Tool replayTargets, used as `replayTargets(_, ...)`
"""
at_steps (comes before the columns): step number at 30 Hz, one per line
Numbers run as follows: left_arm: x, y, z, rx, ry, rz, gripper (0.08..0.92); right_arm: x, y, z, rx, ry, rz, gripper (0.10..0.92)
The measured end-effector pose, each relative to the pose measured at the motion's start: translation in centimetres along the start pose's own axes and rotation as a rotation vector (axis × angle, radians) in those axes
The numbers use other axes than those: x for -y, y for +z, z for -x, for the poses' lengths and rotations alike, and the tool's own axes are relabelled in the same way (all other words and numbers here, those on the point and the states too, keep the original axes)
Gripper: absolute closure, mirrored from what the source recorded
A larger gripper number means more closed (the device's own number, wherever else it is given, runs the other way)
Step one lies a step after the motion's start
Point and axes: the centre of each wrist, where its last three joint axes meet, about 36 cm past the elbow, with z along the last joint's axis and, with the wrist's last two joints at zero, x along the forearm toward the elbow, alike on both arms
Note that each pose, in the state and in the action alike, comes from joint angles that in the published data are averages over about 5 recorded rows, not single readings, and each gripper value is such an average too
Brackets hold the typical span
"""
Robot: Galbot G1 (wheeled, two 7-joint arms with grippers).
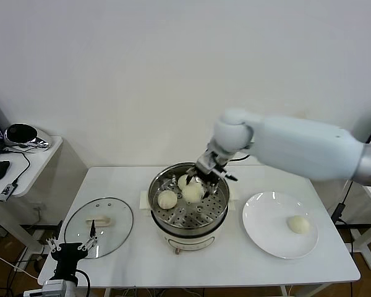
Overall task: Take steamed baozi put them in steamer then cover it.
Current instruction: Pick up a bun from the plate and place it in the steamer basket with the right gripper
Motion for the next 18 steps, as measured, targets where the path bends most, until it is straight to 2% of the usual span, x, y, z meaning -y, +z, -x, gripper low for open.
replayTargets(18,0.2,0.3,0.0,-0.004,-0.003,-0.009,0.177,1.6,-1.2,4.4,-0.005,-0.11,-0.289,0.378)
